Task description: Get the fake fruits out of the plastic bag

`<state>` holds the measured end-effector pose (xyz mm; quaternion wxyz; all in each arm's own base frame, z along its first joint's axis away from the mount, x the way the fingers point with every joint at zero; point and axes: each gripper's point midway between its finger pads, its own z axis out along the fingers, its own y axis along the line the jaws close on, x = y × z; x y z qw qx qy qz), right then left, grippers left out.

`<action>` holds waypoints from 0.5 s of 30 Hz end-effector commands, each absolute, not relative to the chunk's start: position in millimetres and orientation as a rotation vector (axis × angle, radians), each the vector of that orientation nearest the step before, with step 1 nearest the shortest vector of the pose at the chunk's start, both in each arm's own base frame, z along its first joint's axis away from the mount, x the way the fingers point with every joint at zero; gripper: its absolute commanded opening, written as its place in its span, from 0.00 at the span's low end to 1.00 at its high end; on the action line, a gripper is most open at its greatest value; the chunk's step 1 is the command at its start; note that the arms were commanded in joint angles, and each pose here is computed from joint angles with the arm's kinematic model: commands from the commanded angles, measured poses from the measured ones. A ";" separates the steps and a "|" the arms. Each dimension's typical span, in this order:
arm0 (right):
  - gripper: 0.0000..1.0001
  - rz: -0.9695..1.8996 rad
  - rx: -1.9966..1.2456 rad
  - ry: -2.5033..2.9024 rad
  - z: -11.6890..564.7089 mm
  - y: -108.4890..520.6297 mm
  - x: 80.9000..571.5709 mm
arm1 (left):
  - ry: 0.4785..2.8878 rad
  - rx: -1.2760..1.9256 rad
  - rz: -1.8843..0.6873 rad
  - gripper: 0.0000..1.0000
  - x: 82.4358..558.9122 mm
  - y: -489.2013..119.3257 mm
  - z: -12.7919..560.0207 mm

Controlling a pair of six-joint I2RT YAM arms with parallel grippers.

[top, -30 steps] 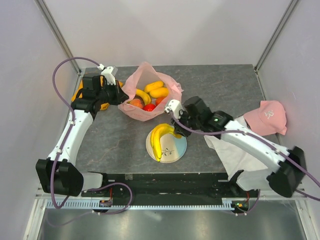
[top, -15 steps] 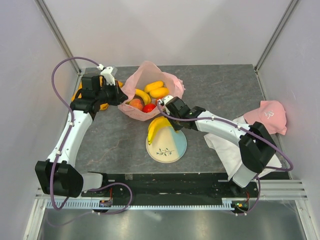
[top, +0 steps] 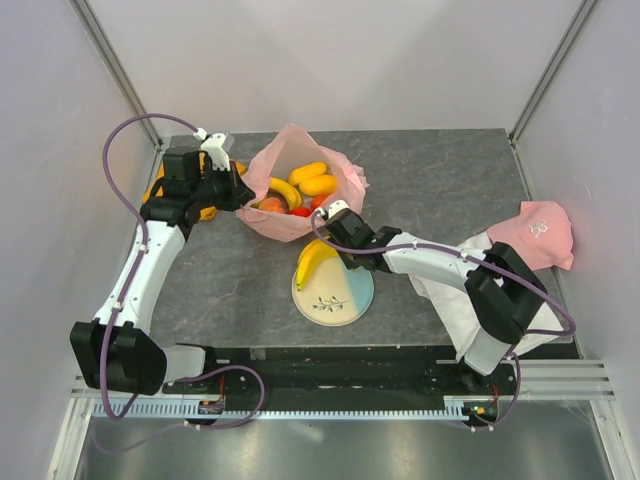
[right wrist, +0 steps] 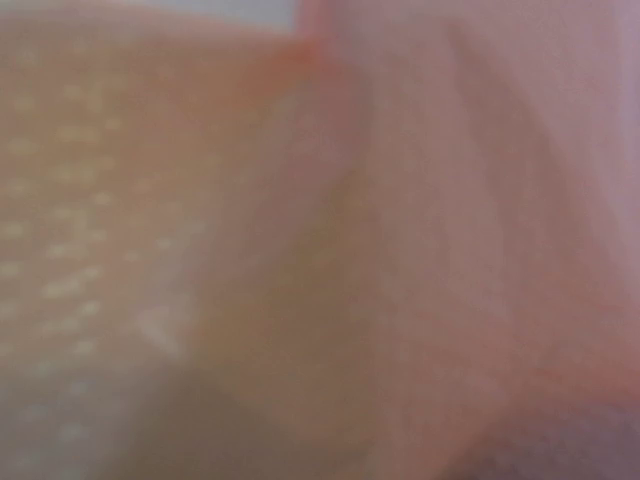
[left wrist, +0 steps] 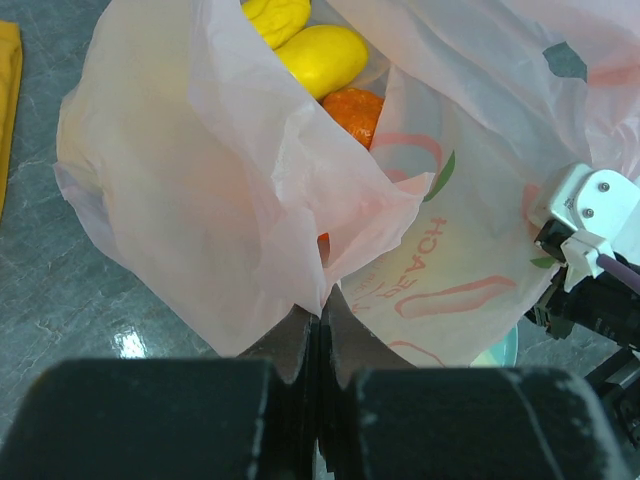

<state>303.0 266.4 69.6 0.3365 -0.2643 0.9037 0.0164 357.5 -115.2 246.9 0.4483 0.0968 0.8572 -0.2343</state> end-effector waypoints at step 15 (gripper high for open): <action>0.54 0.094 -0.702 2.379 54.6 284.5 276.5 | 2.104 0.260 -0.572 0.02 353.3 -114.8 243.1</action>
